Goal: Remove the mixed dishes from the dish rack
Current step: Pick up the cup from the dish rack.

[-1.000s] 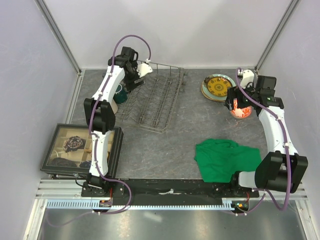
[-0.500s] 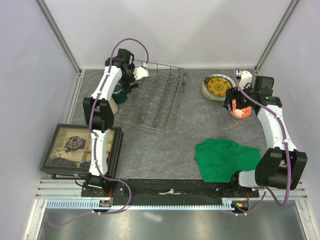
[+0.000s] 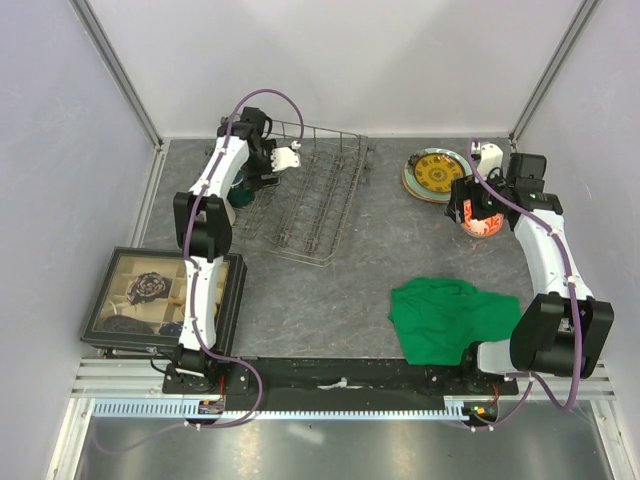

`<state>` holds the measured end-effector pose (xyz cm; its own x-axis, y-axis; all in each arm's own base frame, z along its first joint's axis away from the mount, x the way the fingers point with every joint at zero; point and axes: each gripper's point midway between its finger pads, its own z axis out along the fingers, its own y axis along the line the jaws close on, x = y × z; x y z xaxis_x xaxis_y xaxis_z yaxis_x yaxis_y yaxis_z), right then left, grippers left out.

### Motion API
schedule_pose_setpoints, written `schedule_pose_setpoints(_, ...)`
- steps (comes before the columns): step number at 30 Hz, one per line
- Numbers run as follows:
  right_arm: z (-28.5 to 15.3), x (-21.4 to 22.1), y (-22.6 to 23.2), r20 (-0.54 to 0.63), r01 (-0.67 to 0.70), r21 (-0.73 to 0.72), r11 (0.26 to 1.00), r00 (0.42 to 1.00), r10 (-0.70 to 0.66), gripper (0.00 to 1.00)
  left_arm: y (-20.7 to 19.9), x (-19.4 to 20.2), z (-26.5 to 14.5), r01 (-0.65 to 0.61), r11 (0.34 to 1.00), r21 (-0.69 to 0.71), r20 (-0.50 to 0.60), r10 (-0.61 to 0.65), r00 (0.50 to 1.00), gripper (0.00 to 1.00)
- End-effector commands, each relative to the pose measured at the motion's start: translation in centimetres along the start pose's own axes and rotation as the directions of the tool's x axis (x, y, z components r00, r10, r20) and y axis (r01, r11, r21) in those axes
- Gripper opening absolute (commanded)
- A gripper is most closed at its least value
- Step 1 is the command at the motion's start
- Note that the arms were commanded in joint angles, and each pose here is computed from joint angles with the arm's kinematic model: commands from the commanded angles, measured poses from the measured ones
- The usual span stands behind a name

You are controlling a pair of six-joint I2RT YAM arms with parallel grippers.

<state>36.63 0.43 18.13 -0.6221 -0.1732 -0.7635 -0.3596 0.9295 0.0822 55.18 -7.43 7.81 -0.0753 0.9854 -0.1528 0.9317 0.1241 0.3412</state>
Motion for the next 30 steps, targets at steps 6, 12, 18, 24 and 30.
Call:
schedule_pose_setpoints(6, 0.6, -0.2, 0.3, 0.016, 0.019, -0.028, 0.999, 1.0, -0.019, 0.88, 0.5, -0.8, 1.2, -0.073, 0.997, 0.008, 0.041, 0.073, 0.997, 0.86)
schedule_pose_setpoints(12, 0.8, 0.0, 0.3, 0.009, 0.017, -0.03, 0.999, 1.0, -0.017, 0.88, 0.6, -0.8, 2.0, -0.072, 0.997, 0.009, 0.046, 0.071, 0.996, 0.83)
schedule_pose_setpoints(18, 0.8, 0.1, 0.3, 0.008, 0.02, -0.03, 0.999, 1.0, -0.019, 0.88, 0.8, -0.9, 2.7, -0.066, 0.998, 0.0, 0.054, 0.066, 0.996, 0.81)
schedule_pose_setpoints(24, 0.9, 0.2, 0.3, 0.007, 0.02, -0.032, 0.999, 1.0, -0.02, 0.88, 1.1, -0.9, 3.2, -0.061, 0.998, -0.01, 0.058, 0.061, 0.996, 0.79)
schedule_pose_setpoints(30, 1.0, 0.4, 0.3, 0.001, 0.017, -0.034, 0.999, 1.0, -0.017, 0.88, 1.1, -0.6, 3.7, -0.053, 0.999, -0.011, 0.052, 0.054, 0.997, 0.78)
